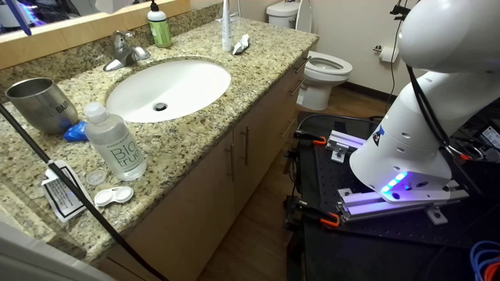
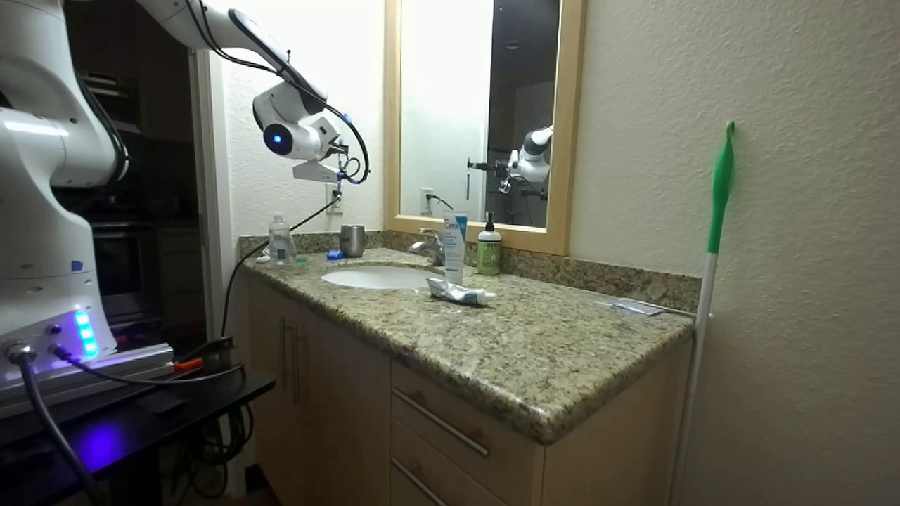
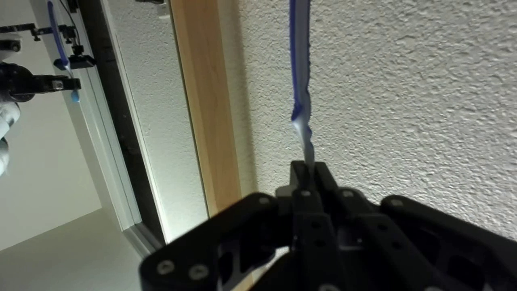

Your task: Pick the toothbrush and put it in the cup

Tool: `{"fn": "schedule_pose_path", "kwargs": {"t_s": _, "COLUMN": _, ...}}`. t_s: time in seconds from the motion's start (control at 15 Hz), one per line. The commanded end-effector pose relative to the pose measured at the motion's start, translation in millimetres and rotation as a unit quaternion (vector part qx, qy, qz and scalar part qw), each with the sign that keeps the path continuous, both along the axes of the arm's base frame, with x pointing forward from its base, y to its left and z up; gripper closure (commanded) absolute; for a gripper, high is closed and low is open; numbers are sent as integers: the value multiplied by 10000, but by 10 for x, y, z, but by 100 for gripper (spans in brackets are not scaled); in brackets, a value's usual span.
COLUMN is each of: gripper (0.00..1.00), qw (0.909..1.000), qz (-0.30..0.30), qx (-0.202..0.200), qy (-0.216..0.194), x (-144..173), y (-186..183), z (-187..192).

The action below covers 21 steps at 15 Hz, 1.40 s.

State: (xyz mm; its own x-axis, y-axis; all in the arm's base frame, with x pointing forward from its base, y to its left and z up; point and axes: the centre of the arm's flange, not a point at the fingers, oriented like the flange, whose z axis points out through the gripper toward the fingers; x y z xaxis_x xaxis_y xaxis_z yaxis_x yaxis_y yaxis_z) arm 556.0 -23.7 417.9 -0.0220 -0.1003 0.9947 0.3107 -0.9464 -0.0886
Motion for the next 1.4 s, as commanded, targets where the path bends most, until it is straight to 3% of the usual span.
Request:
{"fn": "schedule_pose_path", "kwargs": {"t_s": 0.0, "gripper": 99, "qw": 9999, "qz": 38, "qx": -122, "qy": 30, "x": 474, "y": 271, "z": -327}}
{"fn": "schedule_pose_path", "kwargs": {"t_s": 0.27, "gripper": 99, "qw": 9993, "qz": -104, "qx": -356, "qy": 23, "x": 503, "y": 218, "z": -425}}
{"fn": "schedule_pose_path", "kwargs": {"t_s": 0.33, "gripper": 99, "qw": 9999, "qz": 85, "qx": -91, "qy": -7, "x": -5, "y": 112, "z": 15}}
{"fn": "schedule_pose_path", "kwargs": {"t_s": 0.4, "gripper": 94, "qw": 9999, "qz": 65, "qx": -99, "qy": -13, "x": -5, "y": 91, "z": 22}}
{"fn": "schedule_pose_path", "kwargs": {"t_s": 0.53, "gripper": 99, "qw": 9999, "qz": 76, "qx": -88, "qy": -13, "x": -4, "y": 102, "z": 20}}
{"fn": "schedule_pose_path", "kwargs": {"t_s": 0.67, "gripper": 99, "qw": 9977, "qz": -13, "qx": -604, "qy": -291, "x": 278, "y": 150, "z": -230}}
{"fn": "schedule_pose_path", "kwargs": {"t_s": 0.8, "gripper": 99, "qw": 9943, "qz": 49, "qx": -957, "qy": -457, "x": 454, "y": 242, "z": -228}}
{"fn": "schedule_pose_path", "kwargs": {"t_s": 1.0, "gripper": 99, "qw": 9907, "qz": 146, "qx": -1317, "qy": -316, "x": 516, "y": 317, "z": -292}}
{"fn": "schedule_pose_path", "kwargs": {"t_s": 1.13, "gripper": 99, "qw": 9933, "qz": 48, "qx": -1150, "qy": -120, "x": 454, "y": 358, "z": -294}}
{"fn": "schedule_pose_path", "kwargs": {"t_s": 1.2, "gripper": 94, "qw": 9952, "qz": 197, "qx": -942, "qy": -201, "x": 17, "y": 300, "z": 42}}
{"fn": "schedule_pose_path", "kwargs": {"t_s": 1.33, "gripper": 94, "qw": 9947, "qz": 215, "qx": -995, "qy": -130, "x": 26, "y": 347, "z": -32}}
